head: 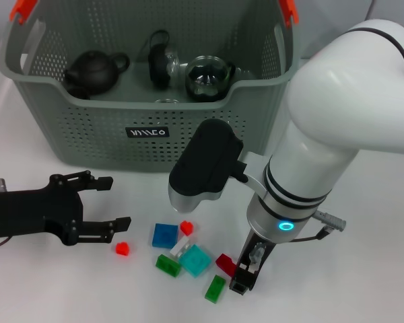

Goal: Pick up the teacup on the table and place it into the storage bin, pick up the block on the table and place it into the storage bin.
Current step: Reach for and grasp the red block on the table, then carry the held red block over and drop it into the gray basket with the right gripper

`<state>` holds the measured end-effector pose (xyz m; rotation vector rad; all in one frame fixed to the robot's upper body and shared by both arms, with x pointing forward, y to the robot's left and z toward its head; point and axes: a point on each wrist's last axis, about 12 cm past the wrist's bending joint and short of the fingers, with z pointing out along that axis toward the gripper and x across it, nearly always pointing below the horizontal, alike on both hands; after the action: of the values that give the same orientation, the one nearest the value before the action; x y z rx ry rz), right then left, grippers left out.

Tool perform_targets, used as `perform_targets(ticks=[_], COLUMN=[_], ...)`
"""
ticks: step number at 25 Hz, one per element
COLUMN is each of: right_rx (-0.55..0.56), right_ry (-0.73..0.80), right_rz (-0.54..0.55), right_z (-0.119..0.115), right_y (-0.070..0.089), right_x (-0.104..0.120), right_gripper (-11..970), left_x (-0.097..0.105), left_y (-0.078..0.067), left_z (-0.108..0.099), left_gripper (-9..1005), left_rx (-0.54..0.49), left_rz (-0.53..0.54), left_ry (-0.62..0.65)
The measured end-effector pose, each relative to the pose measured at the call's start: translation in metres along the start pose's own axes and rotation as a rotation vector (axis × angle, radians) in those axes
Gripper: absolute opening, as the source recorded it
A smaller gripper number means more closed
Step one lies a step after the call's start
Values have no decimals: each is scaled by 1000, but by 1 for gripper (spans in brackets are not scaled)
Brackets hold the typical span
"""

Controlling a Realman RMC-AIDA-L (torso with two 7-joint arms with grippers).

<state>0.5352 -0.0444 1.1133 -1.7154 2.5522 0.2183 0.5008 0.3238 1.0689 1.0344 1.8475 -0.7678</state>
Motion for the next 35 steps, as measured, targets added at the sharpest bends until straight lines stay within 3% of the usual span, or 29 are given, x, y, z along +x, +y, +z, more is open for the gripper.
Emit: perform_targets(ticks=[16, 22, 25, 32, 35], right_rx=[0, 0, 7, 51, 59], right_ry=[7, 3, 0, -68, -157], right_rz=[15, 23, 36, 80, 62], right_z=[2, -1, -4, -33, -60], right_y=[1, 0, -2, -17, -15], right_x=[1, 1, 1, 1, -5], right_gripper=[365, 191, 190, 191, 190], left_x=[1, 1, 1, 1, 1], left_y=[-1, -1, -1, 0, 0], left_z=[0, 0, 0, -1, -1], left_gripper=[872, 872, 872, 872, 872], left_rx=[1, 1, 1, 0, 0], left_rz=[-2, -2, -3, -2, -1], left_ry=[0, 0, 2, 7, 8])
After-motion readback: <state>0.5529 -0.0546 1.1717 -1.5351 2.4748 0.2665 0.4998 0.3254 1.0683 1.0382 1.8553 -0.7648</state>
